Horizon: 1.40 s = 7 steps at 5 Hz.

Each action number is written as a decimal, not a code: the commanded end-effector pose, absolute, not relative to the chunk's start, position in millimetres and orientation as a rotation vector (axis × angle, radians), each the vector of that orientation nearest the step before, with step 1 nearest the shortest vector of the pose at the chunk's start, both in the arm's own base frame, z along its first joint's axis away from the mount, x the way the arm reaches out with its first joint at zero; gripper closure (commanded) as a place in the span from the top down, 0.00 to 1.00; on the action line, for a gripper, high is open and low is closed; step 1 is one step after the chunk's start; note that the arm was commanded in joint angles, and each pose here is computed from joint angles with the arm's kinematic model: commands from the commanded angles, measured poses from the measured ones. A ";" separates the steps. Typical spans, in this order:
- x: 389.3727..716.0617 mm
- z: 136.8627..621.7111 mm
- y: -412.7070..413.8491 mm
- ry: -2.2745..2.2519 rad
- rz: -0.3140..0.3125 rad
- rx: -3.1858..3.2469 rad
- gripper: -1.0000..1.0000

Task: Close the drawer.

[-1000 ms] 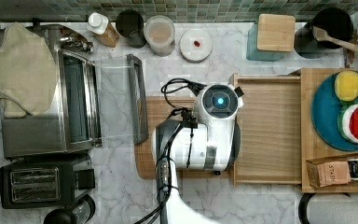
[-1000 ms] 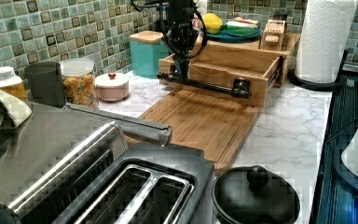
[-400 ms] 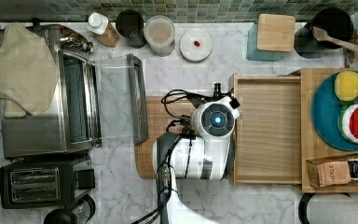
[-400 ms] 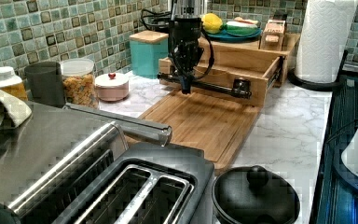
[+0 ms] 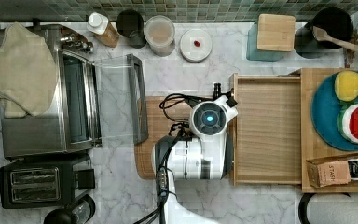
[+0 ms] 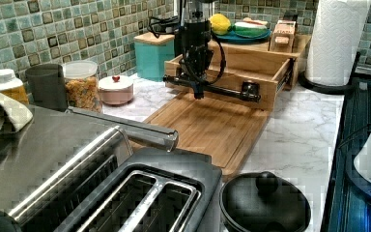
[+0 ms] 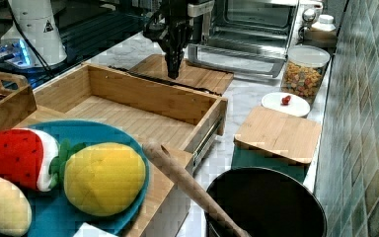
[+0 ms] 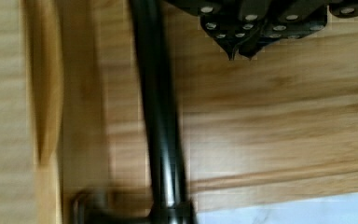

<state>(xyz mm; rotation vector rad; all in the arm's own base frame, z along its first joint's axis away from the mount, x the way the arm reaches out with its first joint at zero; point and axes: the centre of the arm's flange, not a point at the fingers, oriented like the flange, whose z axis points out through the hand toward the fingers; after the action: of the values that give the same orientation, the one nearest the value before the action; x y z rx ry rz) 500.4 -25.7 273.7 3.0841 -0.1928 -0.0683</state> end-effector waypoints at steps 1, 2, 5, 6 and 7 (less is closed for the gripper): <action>514.2 264.2 -83.2 -0.237 0.076 3.077 0.00; 515.1 277.7 -119.4 -0.236 0.013 3.071 0.00; 483.4 305.1 -267.5 -0.223 0.183 3.040 0.00; 470.1 315.5 -306.1 -0.249 0.251 3.017 0.00; 457.9 325.1 -337.6 -0.310 0.274 2.981 0.00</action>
<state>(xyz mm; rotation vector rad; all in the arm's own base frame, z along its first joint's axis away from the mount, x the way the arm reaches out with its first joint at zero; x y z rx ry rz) 488.2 -173.7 257.4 3.1114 0.0812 0.0682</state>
